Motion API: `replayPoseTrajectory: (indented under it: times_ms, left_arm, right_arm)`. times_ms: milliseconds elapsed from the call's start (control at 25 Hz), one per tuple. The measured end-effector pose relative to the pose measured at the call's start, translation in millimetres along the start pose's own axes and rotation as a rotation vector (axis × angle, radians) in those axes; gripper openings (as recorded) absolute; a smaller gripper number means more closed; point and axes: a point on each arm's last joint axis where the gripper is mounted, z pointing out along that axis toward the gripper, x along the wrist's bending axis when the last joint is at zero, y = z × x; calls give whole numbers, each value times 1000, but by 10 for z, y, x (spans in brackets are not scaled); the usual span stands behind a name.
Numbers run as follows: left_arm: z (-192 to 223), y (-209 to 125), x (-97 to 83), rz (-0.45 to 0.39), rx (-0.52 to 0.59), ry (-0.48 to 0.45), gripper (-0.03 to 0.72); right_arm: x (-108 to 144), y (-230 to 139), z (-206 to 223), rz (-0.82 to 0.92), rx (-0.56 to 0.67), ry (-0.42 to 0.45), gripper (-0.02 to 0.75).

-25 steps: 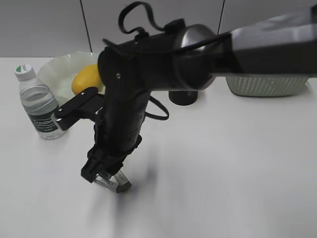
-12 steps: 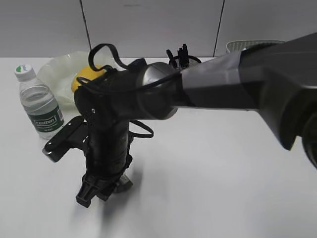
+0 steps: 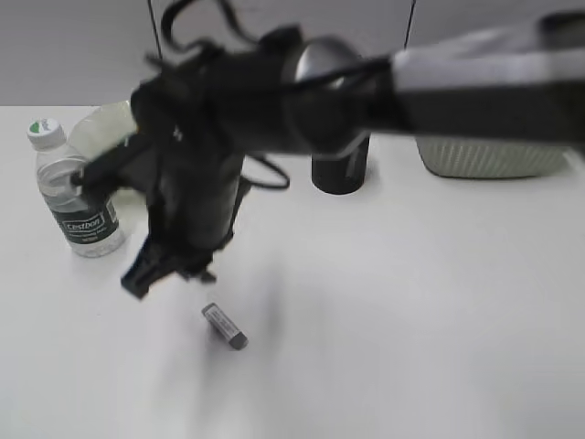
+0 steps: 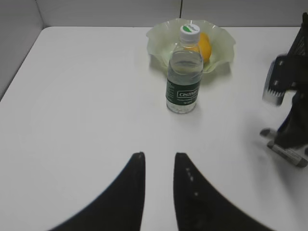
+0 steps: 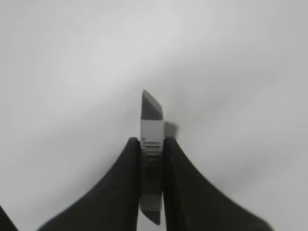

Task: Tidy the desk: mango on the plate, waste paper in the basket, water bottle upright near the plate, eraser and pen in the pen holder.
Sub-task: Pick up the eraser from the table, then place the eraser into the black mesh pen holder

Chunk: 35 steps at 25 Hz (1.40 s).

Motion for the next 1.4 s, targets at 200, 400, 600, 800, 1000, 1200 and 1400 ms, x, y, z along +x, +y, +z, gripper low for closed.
replayPoseTrajectory:
  times_ms: [200,400,600,800,1000,1200,1400]
  left_arm:
    - [0,0,0,0,0,0,160]
    - [0,0,0,0,0,0,160]
    - [0,0,0,0,0,0,160]
    - [0,0,0,0,0,0,160]
    - [0,0,0,0,0,0,160]
    - [0,0,0,0,0,0,160]
    - [0,0,0,-1,0,0,160]
  right_arm:
    - [-1129,25,-774,263,-244,-194,104]
    - [-2107,-260,-752,478,-352,-283,104]
    - [-2265,-226,-657,475,-463,-313,104]
    - [-2288,-204,-600,452,-491,-327,104]
    - [-2303,-210,-581,418,-483,-349,104]
    - [-2311,-216,-531,408,-475,-354,264]
    - [-2318,-228,-507,390,-460,-365,541]
